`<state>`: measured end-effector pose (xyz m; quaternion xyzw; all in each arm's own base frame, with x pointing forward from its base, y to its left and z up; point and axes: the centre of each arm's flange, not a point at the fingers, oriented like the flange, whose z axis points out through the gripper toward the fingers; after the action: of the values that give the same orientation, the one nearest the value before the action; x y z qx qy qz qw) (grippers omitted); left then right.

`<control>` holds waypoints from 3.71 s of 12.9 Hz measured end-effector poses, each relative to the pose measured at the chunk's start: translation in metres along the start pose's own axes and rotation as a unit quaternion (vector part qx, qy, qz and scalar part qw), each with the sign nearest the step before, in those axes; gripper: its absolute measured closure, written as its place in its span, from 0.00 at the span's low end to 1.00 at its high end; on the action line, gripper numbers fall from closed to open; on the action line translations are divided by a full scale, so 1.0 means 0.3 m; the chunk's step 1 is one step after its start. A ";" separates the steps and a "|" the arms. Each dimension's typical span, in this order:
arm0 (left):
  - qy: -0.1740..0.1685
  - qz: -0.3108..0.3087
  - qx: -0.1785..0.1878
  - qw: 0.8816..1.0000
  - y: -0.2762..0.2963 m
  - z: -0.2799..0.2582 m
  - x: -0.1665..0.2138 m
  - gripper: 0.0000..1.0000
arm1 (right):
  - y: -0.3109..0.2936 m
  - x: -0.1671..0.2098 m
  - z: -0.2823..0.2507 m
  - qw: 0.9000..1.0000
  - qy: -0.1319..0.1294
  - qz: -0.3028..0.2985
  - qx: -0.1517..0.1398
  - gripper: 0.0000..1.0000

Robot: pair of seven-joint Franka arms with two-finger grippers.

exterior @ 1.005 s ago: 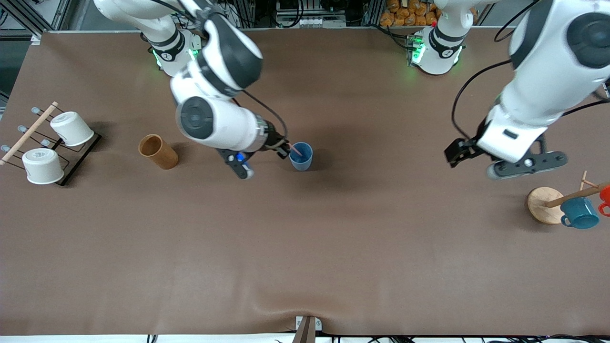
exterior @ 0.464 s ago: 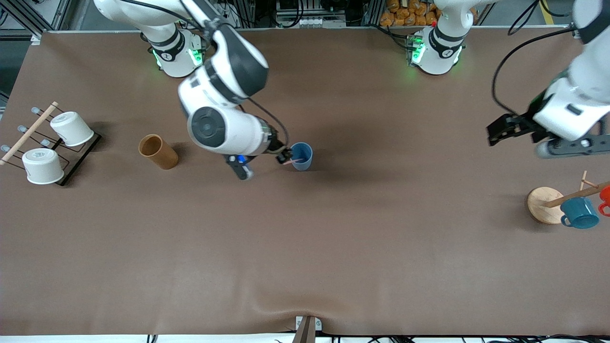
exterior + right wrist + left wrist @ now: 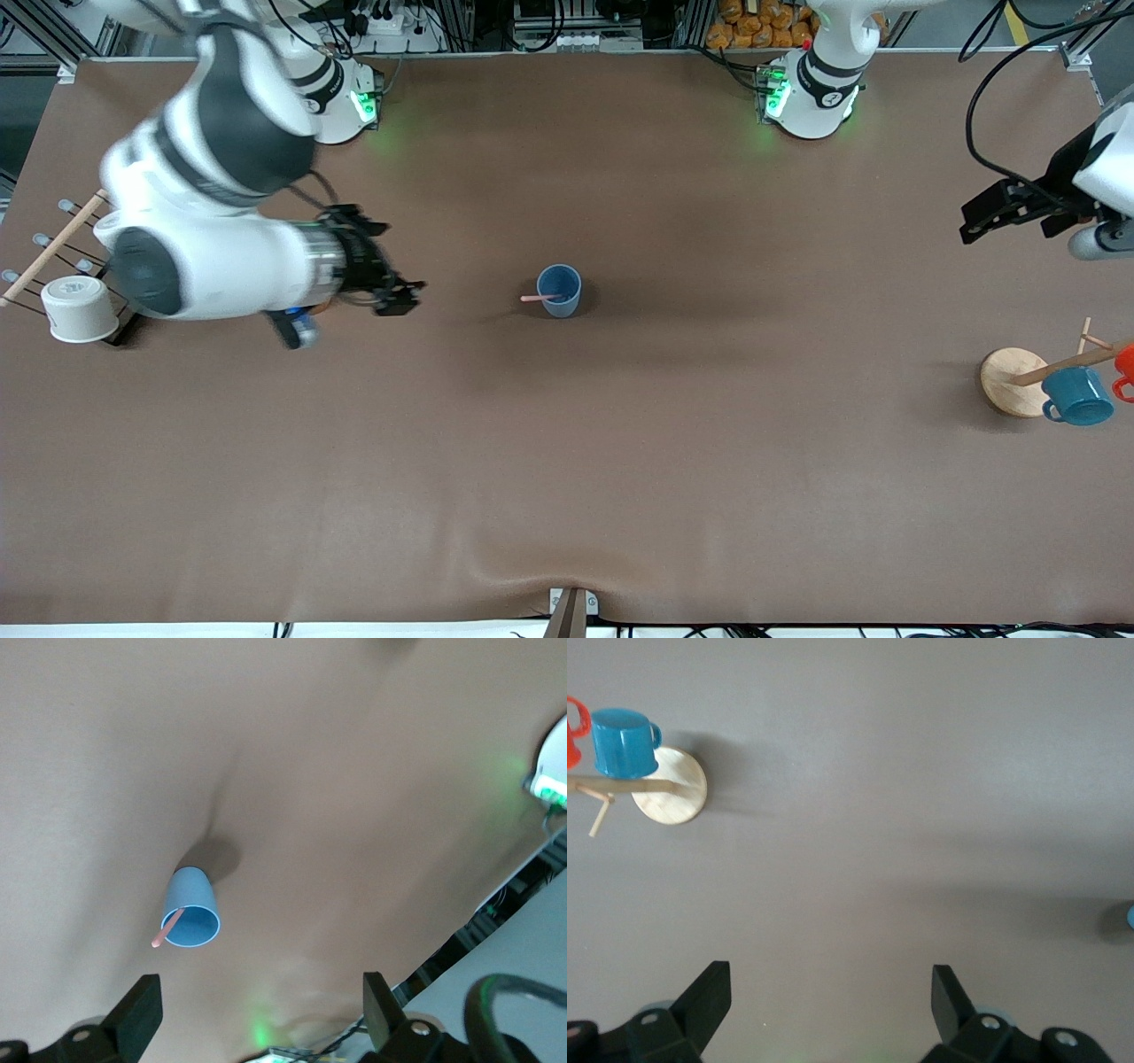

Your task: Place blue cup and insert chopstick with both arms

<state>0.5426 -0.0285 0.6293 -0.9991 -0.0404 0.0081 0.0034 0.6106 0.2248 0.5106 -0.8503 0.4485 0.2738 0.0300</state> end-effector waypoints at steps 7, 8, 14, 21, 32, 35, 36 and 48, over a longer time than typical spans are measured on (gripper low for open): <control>0.000 0.007 0.001 1.000 0.020 -0.003 -0.069 0.00 | 0.215 0.280 -0.223 0.976 0.100 -0.192 -0.026 0.00; 0.001 0.008 0.001 1.000 0.021 -0.003 -0.069 0.00 | 0.250 0.325 -0.253 0.968 0.110 -0.223 -0.032 0.00; 0.006 0.009 0.001 1.000 0.026 -0.010 -0.065 0.00 | 0.462 0.591 -0.405 0.921 0.143 -0.362 -0.035 0.00; 0.005 0.012 0.001 1.000 0.037 -0.005 -0.062 0.00 | 0.669 0.538 -0.419 0.897 0.170 -0.408 0.007 0.00; 0.001 0.012 0.001 1.000 0.039 0.010 -0.053 0.00 | 0.700 0.341 -0.474 0.870 0.226 -0.437 -0.023 0.00; 0.001 0.013 0.001 1.000 0.040 0.011 -0.053 0.00 | 0.714 0.284 -0.502 0.869 0.215 -0.444 -0.032 0.00; 0.001 0.013 0.001 1.000 0.040 0.011 -0.053 0.00 | 0.710 0.272 -0.509 0.867 0.219 -0.447 -0.031 0.00; -0.001 0.021 0.012 1.000 0.054 -0.018 -0.065 0.00 | 0.744 0.236 -0.576 0.861 0.241 -0.447 -0.020 0.00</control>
<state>0.5244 -0.0463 0.6350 -0.9997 -0.0193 0.0097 0.0148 0.5443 -0.0124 0.6658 -0.9994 0.0083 0.0261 0.0233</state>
